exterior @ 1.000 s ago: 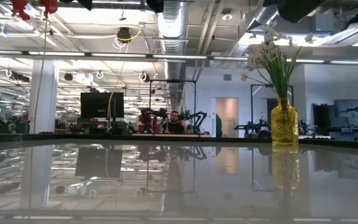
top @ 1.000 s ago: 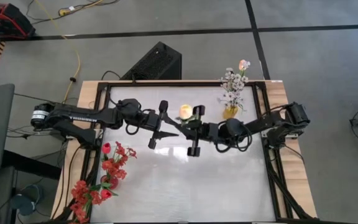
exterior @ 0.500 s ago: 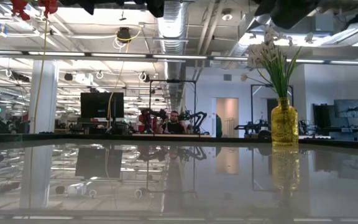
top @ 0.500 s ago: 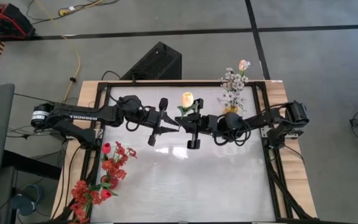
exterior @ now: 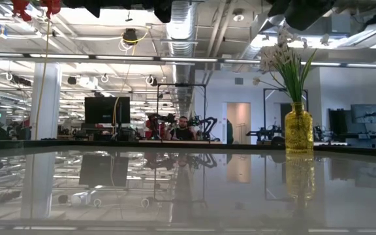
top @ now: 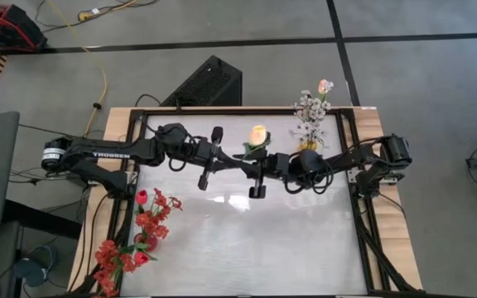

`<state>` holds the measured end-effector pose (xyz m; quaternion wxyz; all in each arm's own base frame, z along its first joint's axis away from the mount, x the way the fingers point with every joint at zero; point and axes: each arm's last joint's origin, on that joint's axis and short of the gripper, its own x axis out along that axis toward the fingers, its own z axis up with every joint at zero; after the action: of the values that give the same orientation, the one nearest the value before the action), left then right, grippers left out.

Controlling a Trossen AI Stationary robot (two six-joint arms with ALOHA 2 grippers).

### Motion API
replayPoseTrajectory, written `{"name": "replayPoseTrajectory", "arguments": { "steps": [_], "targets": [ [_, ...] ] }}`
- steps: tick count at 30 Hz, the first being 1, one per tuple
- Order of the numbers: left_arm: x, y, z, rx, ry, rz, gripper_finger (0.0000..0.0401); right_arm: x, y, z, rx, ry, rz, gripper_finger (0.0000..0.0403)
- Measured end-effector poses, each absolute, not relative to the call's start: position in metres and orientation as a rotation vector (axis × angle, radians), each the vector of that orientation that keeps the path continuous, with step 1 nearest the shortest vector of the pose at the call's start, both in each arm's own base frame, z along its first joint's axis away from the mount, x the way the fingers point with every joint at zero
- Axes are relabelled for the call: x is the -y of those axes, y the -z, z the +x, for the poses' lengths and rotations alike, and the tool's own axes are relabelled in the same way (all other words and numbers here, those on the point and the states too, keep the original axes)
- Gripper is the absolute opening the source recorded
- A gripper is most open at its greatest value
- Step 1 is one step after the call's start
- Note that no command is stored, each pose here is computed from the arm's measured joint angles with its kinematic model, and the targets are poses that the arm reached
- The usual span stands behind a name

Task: Sort flowers into vase by color
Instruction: Put the white tulip into the yellow vase

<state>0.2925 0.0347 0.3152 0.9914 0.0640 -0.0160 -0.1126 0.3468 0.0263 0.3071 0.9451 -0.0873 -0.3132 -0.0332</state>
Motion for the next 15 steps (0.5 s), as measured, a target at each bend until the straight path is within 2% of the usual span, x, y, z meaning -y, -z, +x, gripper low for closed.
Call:
{"name": "replayPoseTrajectory", "arguments": {
  "steps": [3,9,15],
  "targets": [
    [-0.035,-0.316,0.289,0.011,0.226,0.122,0.0000,-0.027,-0.305,0.348,0.597,0.083,-0.174,0.0099],
    [-0.035,-0.332,0.266,-0.003,0.208,0.124,0.0000,-0.027,-0.312,0.342,0.385,0.137,-0.203,0.0155],
    [-0.035,-0.338,0.253,-0.023,0.180,0.121,0.0000,-0.026,-0.322,0.333,0.356,0.134,-0.208,0.0187]
  ]
}}
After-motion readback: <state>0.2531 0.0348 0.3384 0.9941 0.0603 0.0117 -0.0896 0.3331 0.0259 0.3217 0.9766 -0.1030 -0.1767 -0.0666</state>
